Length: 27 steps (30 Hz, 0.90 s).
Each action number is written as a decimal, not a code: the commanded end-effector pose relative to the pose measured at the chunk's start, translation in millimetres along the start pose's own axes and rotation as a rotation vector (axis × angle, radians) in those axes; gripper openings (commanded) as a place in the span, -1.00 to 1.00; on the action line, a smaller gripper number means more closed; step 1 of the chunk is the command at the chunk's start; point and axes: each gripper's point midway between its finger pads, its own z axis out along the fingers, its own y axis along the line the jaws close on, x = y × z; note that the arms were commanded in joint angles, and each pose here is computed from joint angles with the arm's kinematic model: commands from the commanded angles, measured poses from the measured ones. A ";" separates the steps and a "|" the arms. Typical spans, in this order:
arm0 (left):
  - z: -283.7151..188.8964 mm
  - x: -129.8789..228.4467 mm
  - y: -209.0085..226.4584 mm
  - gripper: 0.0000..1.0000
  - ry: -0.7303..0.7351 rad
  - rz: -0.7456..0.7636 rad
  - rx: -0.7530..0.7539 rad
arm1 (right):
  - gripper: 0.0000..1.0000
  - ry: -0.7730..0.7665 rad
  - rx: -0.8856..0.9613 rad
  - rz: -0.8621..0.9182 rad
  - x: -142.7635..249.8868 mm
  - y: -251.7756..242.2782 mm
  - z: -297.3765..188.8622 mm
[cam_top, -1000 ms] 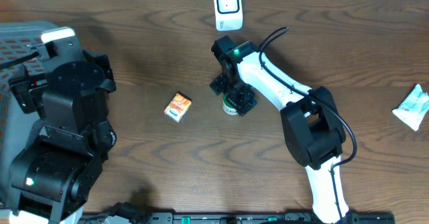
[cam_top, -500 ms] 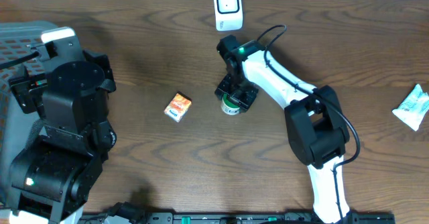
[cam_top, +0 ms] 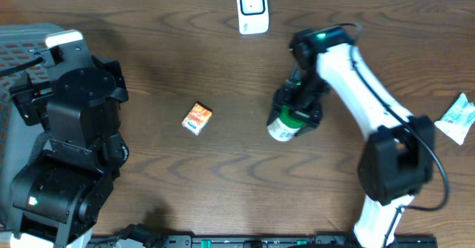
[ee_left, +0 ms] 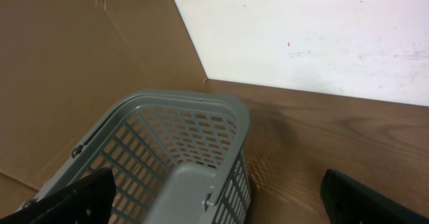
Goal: Scan the item barcode
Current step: 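Lift the jar and carry it up to the white scanner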
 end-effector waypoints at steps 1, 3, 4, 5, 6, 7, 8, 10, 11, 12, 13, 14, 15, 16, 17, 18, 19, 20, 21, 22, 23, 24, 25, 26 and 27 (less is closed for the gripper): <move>-0.5 -1.4 2.5 0.96 -0.003 -0.018 -0.007 | 0.29 0.026 -0.091 -0.080 14.9 6.5 -16.3; -0.5 -1.4 2.5 0.96 -0.003 -0.018 -0.007 | 0.30 0.077 -0.102 -0.085 28.0 3.6 -19.4; -0.5 -1.4 2.5 0.96 -0.003 -0.018 -0.007 | 0.29 0.089 -0.106 -0.101 30.9 3.7 -19.1; -0.5 -1.5 2.5 0.96 -0.003 -0.018 -0.007 | 0.29 0.092 -0.112 -0.118 31.7 4.9 -18.9; -0.5 -1.4 2.5 0.96 -0.003 -0.018 -0.007 | 0.29 0.093 -0.112 -0.121 32.1 5.3 -18.6; -0.5 -1.5 2.5 0.96 -0.003 -0.018 -0.007 | 0.29 0.094 -0.115 -0.122 32.6 6.1 -18.5; -0.5 -1.4 2.5 0.96 -0.003 -0.018 -0.007 | 0.29 0.096 -0.118 -0.124 33.2 6.9 -18.4; -0.5 -1.5 2.5 0.96 -0.003 -0.018 -0.007 | 0.29 0.090 -0.103 -0.130 32.1 4.7 -17.7; -0.5 -1.5 2.5 0.96 -0.003 -0.018 -0.007 | 0.29 0.071 -0.071 -0.135 28.1 -0.3 -17.0; -0.5 -1.4 2.5 0.96 -0.003 -0.018 -0.007 | 0.29 0.049 -0.041 -0.141 23.3 -4.7 -16.4; -0.5 -1.5 2.5 0.96 -0.003 -0.018 -0.007 | 0.29 0.011 -0.011 -0.153 14.6 -8.6 -16.1; -0.5 -1.4 2.5 0.96 -0.003 -0.018 -0.007 | 0.28 -0.040 0.005 -0.171 2.8 -8.8 -16.3; -0.5 -1.5 2.5 0.96 -0.003 -0.018 -0.007 | 0.28 -0.082 0.005 -0.186 -7.2 -6.6 -16.9; -0.5 -1.4 2.5 0.96 -0.003 -0.018 -0.007 | 0.28 -0.127 -0.004 -0.200 -17.7 -2.3 -18.2; -0.5 -1.4 2.5 0.96 -0.003 -0.018 -0.007 | 0.28 -0.177 -0.025 -0.224 -29.3 5.1 -20.8; -0.5 -1.4 2.5 0.96 -0.003 -0.018 -0.007 | 0.28 -0.215 -0.043 -0.245 -37.1 11.3 -24.0; -0.4 -1.4 2.4 0.96 -0.003 -0.018 -0.007 | 0.27 -0.244 -0.057 -0.264 -42.9 16.7 -26.9; -0.4 -1.4 2.4 0.96 -0.003 -0.018 -0.007 | 0.25 -0.283 -0.071 -0.288 -50.2 22.8 -31.6; -0.4 -1.4 2.4 0.96 -0.003 -0.018 -0.007 | 0.24 -0.321 -0.080 -0.308 -56.7 28.3 -37.1; -0.5 -1.5 2.5 0.96 -0.003 -0.018 -0.007 | 0.23 -0.363 -0.090 -0.328 -64.0 34.1 -43.1; -0.5 -1.4 2.5 0.96 -0.003 -0.018 -0.007 | 0.22 -0.409 -0.099 -0.344 -72.0 40.3 -49.3; -0.5 -1.5 2.5 0.96 -0.003 -0.018 -0.007 | 0.17 -0.453 -0.109 -0.350 -79.7 45.9 -55.6; -0.5 -1.4 2.5 0.96 -0.003 -0.018 -0.007 | 0.04 -0.503 -0.119 -0.370 -87.9 52.4 -62.3; -0.5 -1.4 2.5 0.96 -0.003 -0.018 -0.007 | 0.03 -0.547 -0.120 -0.386 -95.4 57.3 -67.4; -0.5 -1.4 2.5 0.96 -0.003 -0.018 -0.007 | 0.04 -0.592 -0.115 -0.399 -102.8 61.1 -72.6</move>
